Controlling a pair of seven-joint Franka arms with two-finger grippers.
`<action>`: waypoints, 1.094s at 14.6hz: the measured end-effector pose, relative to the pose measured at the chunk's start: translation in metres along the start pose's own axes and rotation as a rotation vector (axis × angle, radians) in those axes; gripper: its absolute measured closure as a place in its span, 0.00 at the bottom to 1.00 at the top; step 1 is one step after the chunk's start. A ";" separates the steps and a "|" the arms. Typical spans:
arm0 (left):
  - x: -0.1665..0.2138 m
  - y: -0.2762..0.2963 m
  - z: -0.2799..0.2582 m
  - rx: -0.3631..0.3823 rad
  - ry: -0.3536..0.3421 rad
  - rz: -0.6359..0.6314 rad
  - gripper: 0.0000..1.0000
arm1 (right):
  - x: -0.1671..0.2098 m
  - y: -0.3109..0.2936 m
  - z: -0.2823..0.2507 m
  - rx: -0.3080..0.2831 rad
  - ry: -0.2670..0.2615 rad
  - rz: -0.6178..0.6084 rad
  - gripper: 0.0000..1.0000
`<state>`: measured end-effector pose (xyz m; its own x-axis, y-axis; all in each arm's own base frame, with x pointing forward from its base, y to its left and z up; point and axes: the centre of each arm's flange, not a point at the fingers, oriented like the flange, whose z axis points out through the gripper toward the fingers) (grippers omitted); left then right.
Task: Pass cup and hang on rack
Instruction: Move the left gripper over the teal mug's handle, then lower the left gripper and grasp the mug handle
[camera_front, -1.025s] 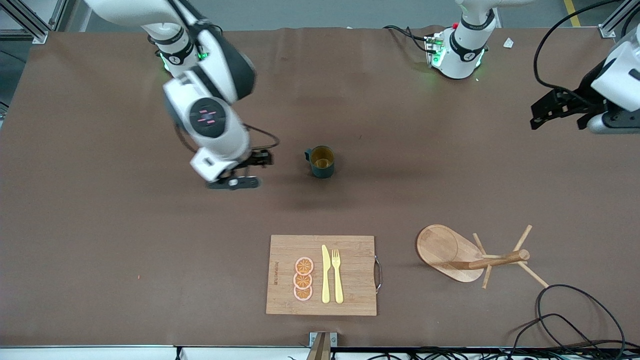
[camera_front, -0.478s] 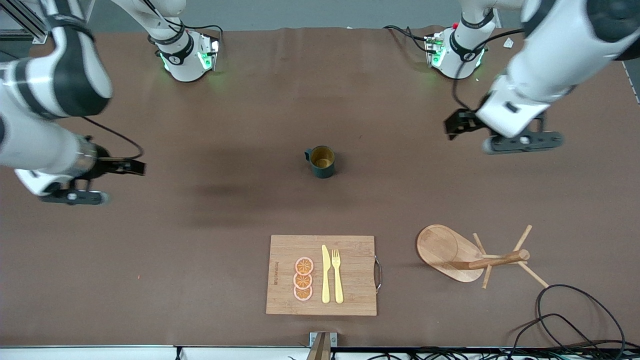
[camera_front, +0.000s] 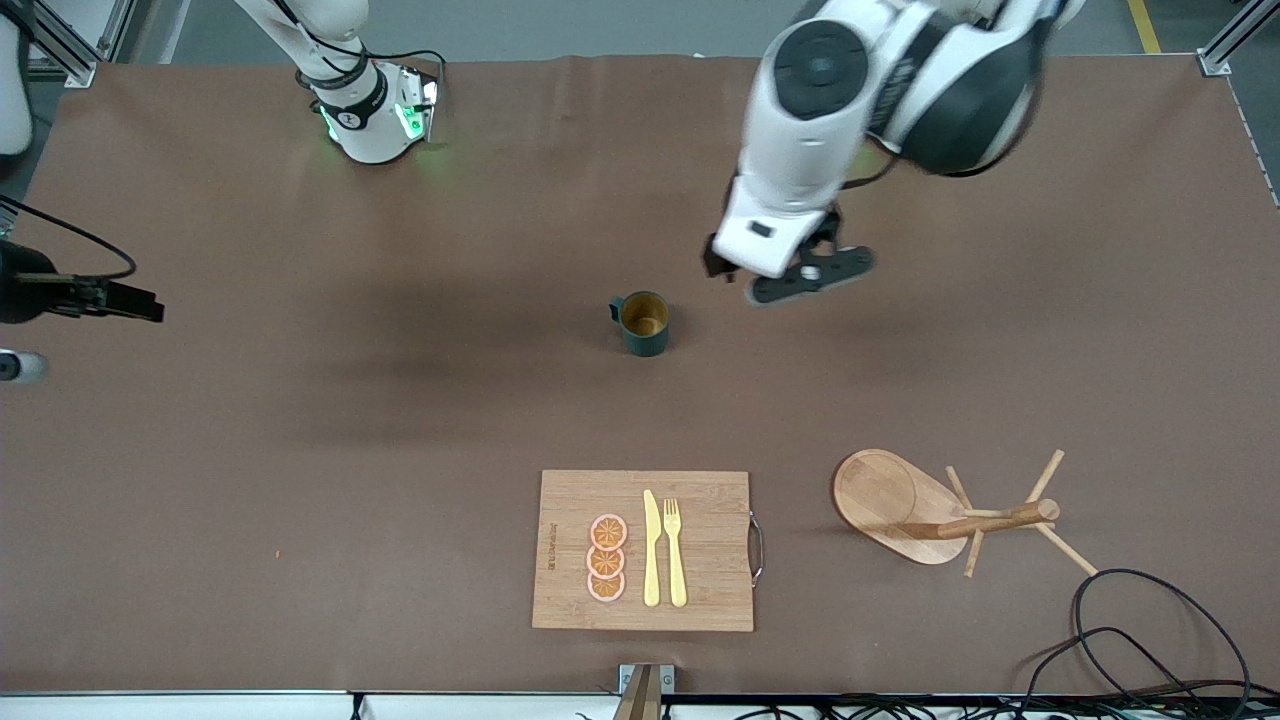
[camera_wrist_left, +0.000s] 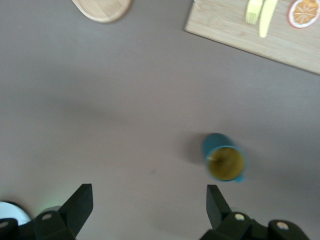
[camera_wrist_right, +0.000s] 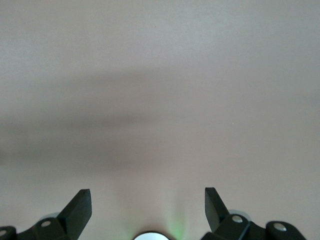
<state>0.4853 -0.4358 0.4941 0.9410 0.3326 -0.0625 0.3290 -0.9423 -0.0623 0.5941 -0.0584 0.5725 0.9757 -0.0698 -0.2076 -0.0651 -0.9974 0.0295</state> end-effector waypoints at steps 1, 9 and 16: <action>-0.013 0.021 0.015 -0.011 0.010 -0.041 0.00 | -0.002 -0.001 -0.006 0.002 0.005 -0.002 0.00; -0.130 0.138 0.144 -0.012 0.186 -0.326 0.00 | -0.001 -0.017 -0.005 0.051 -0.008 -0.033 0.00; -0.186 0.166 0.224 -0.042 0.347 -0.493 0.00 | -0.013 -0.041 -0.013 0.030 -0.010 0.010 0.00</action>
<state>0.3465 -0.6455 0.2718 0.6457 0.7054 0.2924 0.7292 -0.6833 0.0383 0.5868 -0.0166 0.5864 0.9730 -0.0795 -0.2168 -0.0810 -0.9967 0.0021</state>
